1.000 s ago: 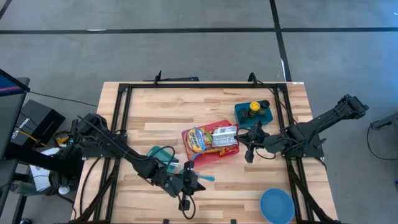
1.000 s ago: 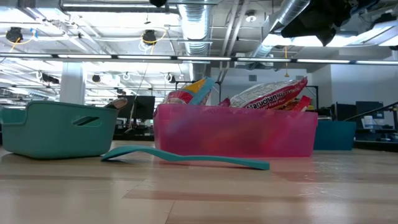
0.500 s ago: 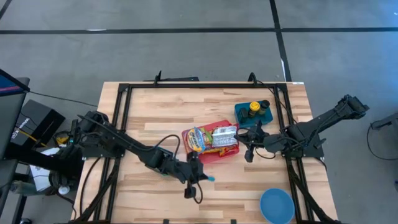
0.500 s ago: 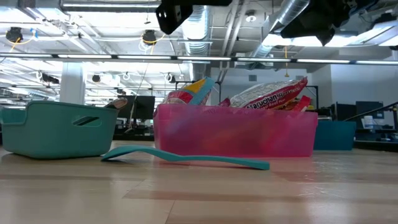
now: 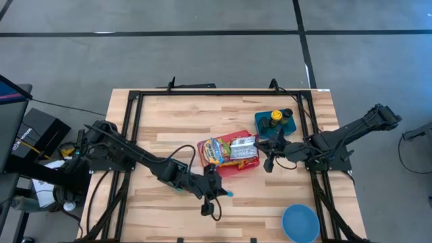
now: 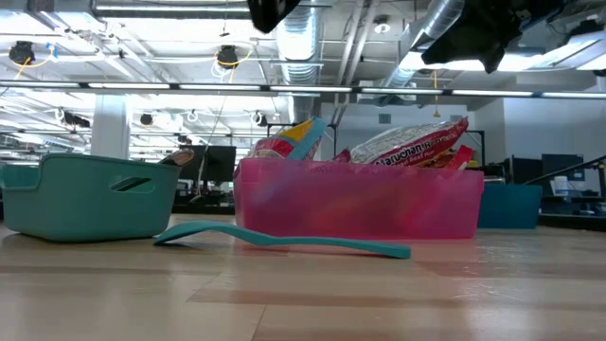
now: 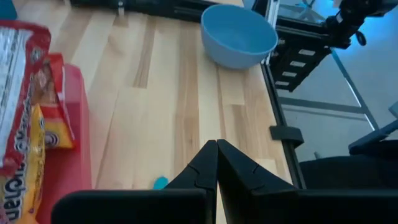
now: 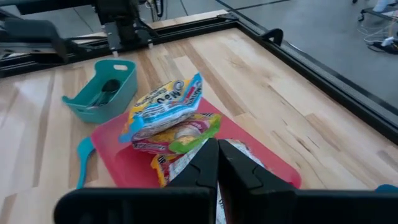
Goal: Pick & Place Food Item
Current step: Put the blue baby spoon into the green bin
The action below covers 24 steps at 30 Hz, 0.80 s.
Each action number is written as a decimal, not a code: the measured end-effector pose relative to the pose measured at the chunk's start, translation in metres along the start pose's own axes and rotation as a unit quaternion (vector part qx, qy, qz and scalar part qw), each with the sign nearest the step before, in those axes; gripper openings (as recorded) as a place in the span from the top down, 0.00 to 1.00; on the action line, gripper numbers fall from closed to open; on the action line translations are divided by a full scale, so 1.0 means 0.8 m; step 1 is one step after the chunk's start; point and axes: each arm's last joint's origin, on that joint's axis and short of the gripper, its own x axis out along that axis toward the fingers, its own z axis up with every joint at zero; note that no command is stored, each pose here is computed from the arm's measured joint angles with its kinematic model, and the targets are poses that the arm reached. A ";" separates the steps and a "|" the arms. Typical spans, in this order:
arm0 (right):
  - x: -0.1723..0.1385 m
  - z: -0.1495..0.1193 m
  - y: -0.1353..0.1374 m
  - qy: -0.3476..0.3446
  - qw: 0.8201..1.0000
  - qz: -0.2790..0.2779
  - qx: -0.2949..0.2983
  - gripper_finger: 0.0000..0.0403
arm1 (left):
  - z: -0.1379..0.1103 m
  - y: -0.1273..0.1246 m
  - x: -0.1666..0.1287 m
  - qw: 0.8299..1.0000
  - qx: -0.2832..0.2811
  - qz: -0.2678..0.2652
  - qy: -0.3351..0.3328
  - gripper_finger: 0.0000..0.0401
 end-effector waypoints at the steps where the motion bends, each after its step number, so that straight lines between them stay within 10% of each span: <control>1: 0.001 0.000 -0.001 0.000 1.000 -0.003 0.001 1.00 | 0.003 -0.001 -0.001 1.000 0.004 -0.001 -0.003 1.00; 10: 0.004 0.002 -0.006 -0.001 1.000 -0.014 0.006 1.00 | 0.007 0.000 0.006 1.000 0.010 0.003 -0.001 1.00; 24: 0.004 0.002 -0.005 0.000 1.000 -0.011 -0.001 1.00 | -0.035 0.007 0.062 0.984 0.009 0.030 0.176 1.00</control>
